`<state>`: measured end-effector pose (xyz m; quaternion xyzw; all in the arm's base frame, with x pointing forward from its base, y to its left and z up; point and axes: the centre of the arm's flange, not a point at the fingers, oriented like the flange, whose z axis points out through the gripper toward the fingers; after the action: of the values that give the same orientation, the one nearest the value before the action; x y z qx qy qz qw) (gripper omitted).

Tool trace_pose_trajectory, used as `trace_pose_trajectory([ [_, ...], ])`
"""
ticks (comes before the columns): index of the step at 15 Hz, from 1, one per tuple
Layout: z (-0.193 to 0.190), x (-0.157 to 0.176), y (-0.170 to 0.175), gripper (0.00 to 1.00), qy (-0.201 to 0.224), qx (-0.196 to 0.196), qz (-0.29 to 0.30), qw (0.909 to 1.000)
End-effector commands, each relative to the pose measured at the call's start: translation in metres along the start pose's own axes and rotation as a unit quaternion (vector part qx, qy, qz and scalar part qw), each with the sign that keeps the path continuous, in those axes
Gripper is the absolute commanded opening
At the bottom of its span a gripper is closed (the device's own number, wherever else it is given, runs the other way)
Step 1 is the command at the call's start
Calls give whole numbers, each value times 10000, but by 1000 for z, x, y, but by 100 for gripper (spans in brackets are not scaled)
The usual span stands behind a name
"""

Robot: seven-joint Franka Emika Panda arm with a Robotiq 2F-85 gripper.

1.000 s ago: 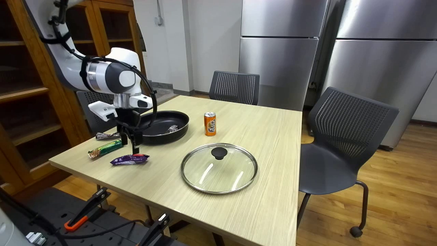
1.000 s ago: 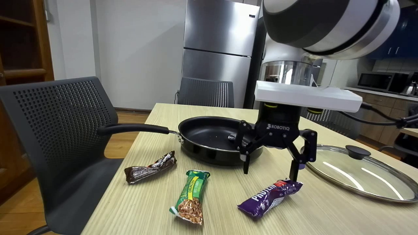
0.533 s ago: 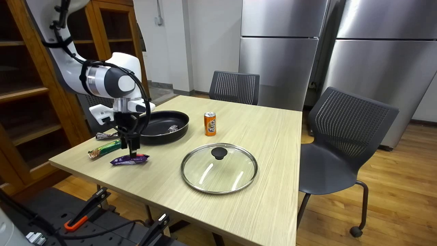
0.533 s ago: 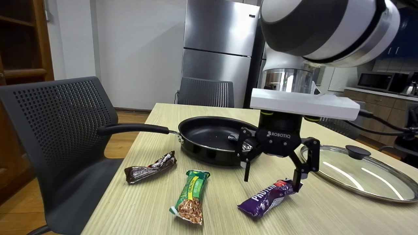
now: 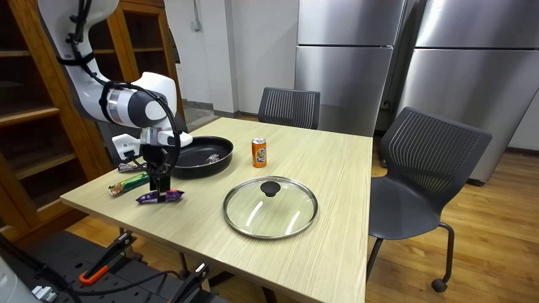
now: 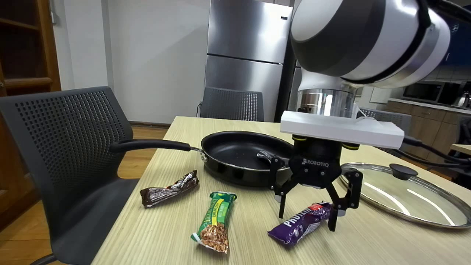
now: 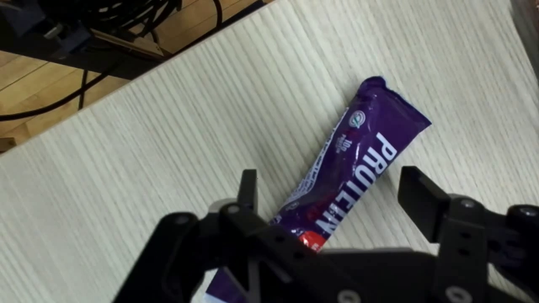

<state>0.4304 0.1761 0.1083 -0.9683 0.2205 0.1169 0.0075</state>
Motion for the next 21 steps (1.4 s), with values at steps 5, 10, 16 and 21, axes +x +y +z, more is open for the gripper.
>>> trace_pose_trajectory([
  [5,-2,-2,4,25,28,153,223,9996],
  [10,-8,-3,4,0,56,168,171,9997],
  [16,-33,-15,0,3,231,157,-26,9996],
  [21,-61,-19,-6,3,506,231,-260,9981],
])
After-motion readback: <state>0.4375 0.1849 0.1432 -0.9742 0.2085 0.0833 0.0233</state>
